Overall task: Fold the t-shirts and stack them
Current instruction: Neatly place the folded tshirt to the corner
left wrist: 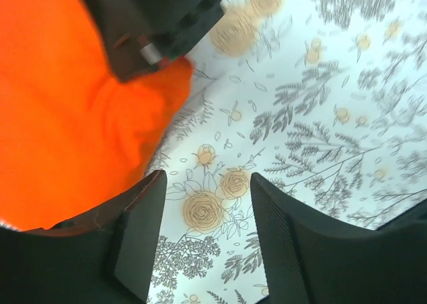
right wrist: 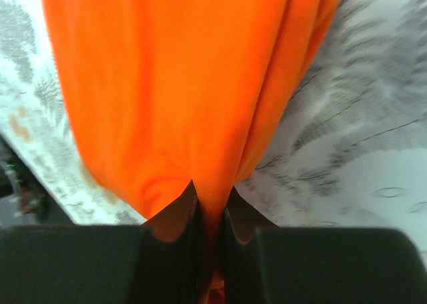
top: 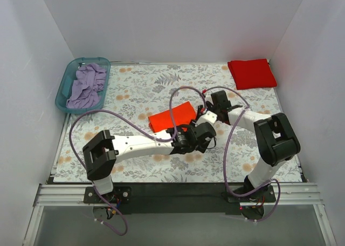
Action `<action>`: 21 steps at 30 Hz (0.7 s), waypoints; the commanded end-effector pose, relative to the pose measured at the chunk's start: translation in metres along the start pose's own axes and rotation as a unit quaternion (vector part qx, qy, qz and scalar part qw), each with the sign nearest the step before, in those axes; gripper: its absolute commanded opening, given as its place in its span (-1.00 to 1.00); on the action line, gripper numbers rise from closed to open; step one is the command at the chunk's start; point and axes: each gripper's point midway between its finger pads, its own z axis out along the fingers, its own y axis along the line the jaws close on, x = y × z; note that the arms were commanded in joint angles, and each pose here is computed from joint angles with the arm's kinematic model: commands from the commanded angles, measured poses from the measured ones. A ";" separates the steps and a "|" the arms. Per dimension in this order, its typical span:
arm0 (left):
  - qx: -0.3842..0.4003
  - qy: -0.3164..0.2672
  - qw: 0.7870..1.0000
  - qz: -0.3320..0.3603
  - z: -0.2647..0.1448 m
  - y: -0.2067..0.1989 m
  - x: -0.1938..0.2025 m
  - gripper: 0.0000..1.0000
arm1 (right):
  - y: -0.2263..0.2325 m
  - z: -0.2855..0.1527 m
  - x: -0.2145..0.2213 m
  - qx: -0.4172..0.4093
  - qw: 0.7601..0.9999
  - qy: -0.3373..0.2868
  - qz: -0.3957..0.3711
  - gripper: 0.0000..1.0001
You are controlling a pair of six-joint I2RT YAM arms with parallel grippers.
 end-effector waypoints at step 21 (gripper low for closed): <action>-0.187 0.015 0.932 -0.310 -0.048 0.262 0.071 0.56 | -0.175 -0.137 -0.255 0.446 0.861 -0.077 -0.232 -0.97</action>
